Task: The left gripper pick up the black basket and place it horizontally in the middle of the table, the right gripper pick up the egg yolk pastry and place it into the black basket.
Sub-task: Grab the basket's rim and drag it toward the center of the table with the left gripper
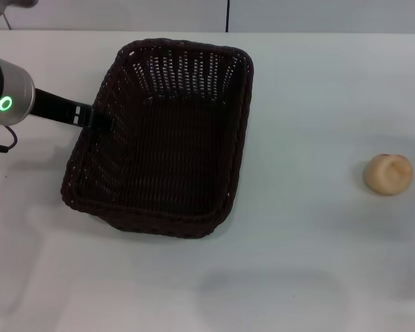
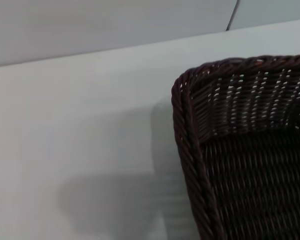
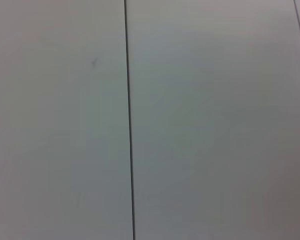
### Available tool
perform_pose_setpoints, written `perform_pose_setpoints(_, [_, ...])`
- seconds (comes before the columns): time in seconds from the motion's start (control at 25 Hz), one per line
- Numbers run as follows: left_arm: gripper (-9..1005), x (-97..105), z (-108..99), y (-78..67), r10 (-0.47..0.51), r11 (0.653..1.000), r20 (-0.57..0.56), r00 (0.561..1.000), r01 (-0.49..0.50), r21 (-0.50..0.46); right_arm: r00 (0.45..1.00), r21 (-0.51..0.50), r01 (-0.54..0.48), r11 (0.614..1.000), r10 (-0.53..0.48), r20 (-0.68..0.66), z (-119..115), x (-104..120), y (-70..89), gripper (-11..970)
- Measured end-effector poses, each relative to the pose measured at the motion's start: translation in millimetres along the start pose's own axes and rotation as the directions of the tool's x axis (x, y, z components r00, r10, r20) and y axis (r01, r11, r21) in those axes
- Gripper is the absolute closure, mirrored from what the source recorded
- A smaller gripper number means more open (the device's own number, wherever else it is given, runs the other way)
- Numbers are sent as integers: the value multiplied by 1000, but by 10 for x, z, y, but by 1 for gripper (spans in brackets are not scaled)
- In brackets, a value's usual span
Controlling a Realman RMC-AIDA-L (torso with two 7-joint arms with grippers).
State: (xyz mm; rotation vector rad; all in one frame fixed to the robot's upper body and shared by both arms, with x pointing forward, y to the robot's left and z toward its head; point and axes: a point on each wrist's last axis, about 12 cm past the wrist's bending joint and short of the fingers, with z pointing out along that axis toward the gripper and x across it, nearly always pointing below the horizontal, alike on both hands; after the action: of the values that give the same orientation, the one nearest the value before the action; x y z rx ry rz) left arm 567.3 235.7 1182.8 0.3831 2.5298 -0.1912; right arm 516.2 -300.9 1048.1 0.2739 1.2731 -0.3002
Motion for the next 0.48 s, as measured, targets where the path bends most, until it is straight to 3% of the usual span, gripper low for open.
perform_pose_setpoints(0.48, [288, 57, 120, 35, -12, 1000, -41, 999, 12, 1, 1000, 1, -2, 1000, 2, 3, 11, -6, 8, 132])
